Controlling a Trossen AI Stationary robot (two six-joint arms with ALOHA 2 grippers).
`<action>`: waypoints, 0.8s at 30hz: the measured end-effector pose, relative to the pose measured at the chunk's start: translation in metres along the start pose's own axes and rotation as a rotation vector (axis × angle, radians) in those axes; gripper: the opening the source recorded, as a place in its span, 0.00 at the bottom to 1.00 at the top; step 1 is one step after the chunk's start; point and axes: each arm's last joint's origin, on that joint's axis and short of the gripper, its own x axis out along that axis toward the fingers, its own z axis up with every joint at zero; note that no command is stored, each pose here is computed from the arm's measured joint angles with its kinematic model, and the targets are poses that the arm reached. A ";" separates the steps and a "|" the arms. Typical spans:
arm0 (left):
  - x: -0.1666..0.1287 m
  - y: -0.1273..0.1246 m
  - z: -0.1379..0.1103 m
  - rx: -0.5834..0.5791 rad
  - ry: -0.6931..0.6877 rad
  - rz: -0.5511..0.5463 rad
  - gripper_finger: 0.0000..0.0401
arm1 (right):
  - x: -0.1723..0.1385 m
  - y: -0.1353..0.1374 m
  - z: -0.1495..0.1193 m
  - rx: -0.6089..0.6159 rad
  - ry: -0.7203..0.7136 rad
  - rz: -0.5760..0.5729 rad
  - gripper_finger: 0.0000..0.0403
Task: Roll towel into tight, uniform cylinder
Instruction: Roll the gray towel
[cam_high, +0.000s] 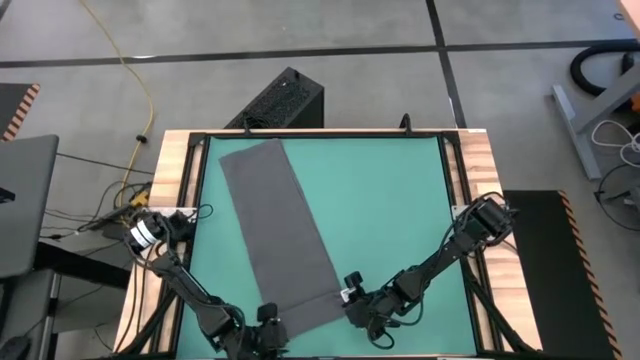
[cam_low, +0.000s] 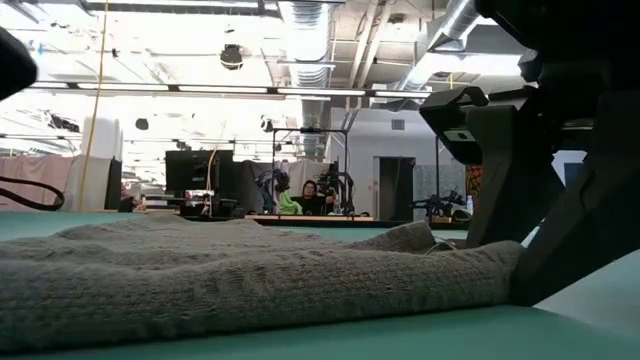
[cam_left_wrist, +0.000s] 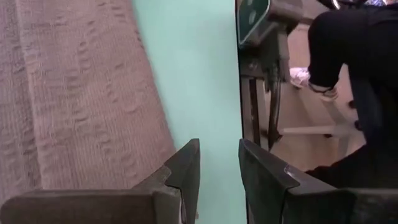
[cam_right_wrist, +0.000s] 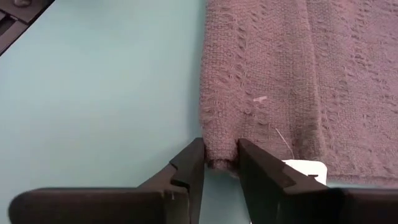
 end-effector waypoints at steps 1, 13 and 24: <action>-0.001 0.000 -0.002 0.002 0.009 0.008 0.25 | 0.000 -0.001 0.000 0.003 -0.001 0.000 0.30; -0.030 0.020 0.024 0.058 0.105 0.069 0.25 | 0.003 -0.007 0.000 0.048 0.001 -0.008 0.29; -0.042 0.044 0.063 0.015 0.018 0.117 0.45 | 0.004 -0.011 0.000 0.077 0.001 -0.015 0.29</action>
